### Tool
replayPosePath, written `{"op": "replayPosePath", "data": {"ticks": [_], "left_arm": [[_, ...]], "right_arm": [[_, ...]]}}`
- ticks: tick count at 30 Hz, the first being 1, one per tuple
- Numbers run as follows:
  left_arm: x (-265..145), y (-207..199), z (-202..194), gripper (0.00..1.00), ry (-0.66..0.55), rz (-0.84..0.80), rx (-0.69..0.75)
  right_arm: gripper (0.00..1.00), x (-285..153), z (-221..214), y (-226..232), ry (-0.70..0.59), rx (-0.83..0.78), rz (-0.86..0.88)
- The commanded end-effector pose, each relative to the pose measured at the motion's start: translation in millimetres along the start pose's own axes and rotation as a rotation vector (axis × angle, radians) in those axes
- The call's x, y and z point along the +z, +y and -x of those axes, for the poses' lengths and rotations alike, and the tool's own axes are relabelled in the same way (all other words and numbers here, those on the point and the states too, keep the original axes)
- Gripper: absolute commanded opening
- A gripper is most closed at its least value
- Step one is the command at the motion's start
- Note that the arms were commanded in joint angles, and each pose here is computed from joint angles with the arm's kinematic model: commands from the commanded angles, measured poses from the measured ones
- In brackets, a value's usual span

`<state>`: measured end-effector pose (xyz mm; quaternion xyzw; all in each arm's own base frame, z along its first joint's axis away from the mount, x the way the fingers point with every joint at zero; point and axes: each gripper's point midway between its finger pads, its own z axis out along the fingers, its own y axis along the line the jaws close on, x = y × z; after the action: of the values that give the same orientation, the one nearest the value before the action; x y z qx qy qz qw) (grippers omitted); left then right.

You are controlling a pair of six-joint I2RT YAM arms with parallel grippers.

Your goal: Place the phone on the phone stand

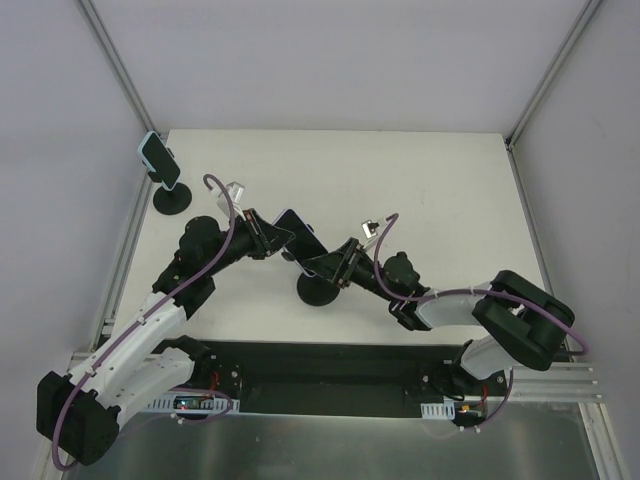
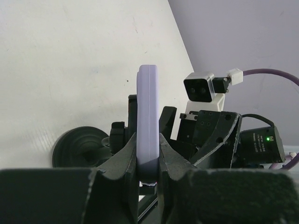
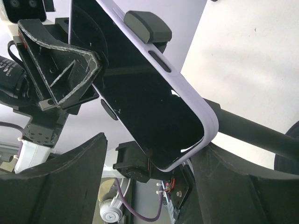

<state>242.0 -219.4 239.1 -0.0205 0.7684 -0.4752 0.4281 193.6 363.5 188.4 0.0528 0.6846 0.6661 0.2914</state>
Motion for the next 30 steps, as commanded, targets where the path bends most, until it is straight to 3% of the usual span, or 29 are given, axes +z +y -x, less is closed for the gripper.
{"op": "replayPosePath", "data": {"ticks": [1, 7, 16, 17, 18, 19, 26, 27, 28, 30], "left_arm": [[-8.2, -46.4, 32.2, 0.0, -0.087, -0.147, 0.045], [-6.3, -50.8, 32.7, 0.0, -0.102, -0.19, 0.001], [-5.0, -49.5, 27.9, 0.0, -0.105, -0.221, -0.044], [-5.1, -48.9, 27.1, 0.0, -0.103, -0.22, -0.046], [-6.0, -49.1, 27.6, 0.0, -0.106, -0.221, -0.046], [-6.3, -49.4, 27.8, 0.0, -0.108, -0.222, -0.043], [-9.3, -49.1, 26.6, 0.0, -0.091, -0.2, -0.008], [-10.4, -48.1, 27.2, 0.0, -0.092, -0.19, 0.001], [-11.4, -47.7, 28.6, 0.0, -0.096, -0.184, 0.024], [-16.0, -49.7, 33.9, 0.0, -0.104, -0.17, 0.05]], "right_arm": [[0.7, -1.2, 17.8, 101.8, -0.05, -0.112, 0.372], [0.43, -4.3, 20.6, 109.6, -0.065, -0.107, 0.388], [0.29, -5.1, 27.7, 119.2, -0.087, -0.1, 0.408], [0.25, -5.3, 27.8, 120.4, -0.087, -0.102, 0.412], [0.07, -5.5, 27.3, 121.6, -0.086, -0.106, 0.415], [0.01, -5.8, 27.3, 121.5, -0.087, -0.109, 0.415], [0.0, -9.0, 29.4, 110.2, -0.101, -0.117, 0.385], [0.02, -7.7, 29.0, 108.8, -0.09, -0.104, 0.383], [0.23, -6.5, 27.3, 106.7, -0.076, -0.097, 0.38], [0.76, -4.1, 22.7, 97.0, -0.05, -0.082, 0.359]]}}
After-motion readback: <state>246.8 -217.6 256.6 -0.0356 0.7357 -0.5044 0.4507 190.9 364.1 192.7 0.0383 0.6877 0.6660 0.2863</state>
